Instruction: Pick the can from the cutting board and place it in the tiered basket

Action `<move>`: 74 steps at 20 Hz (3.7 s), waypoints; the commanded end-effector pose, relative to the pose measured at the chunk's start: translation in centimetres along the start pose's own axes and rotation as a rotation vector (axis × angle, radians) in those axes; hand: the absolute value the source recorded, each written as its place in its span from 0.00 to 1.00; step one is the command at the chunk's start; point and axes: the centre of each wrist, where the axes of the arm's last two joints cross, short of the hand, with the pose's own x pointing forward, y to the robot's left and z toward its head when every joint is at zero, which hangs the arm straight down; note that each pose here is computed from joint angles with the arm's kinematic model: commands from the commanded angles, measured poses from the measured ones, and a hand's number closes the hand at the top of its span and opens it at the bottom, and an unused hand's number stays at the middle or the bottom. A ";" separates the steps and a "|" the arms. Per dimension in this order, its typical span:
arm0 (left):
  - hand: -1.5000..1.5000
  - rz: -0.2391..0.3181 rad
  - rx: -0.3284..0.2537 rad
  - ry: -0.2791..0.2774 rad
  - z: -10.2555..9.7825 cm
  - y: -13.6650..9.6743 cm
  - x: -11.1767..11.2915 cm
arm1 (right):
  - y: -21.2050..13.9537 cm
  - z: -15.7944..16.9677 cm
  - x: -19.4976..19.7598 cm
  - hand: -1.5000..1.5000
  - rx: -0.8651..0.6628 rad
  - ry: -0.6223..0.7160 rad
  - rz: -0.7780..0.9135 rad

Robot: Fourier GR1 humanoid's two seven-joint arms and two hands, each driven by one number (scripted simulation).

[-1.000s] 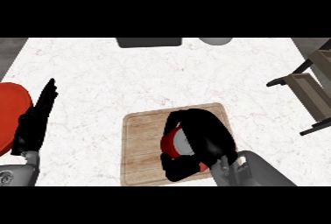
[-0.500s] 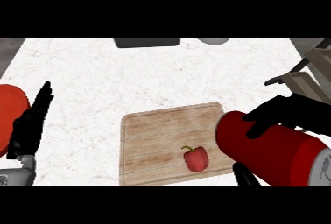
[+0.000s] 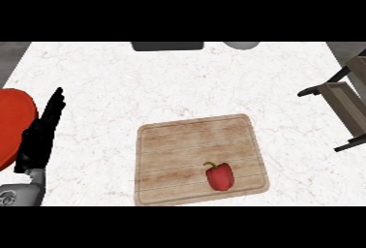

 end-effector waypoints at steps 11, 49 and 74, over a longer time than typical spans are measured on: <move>0.50 0.002 -0.040 -0.044 -0.9 -1.1 1.2 | -9.1 -6.1 -3.3 1.00 0.042 0.075 0.165; 0.50 0.002 -0.030 -0.032 -2.3 0.9 0.3 | -7.5 -12.0 -24.0 0.00 0.151 0.295 0.064; 0.50 0.012 -0.032 -0.044 0.0 -2.8 0.4 | -26.0 4.0 -27.1 0.00 -0.100 0.468 -0.262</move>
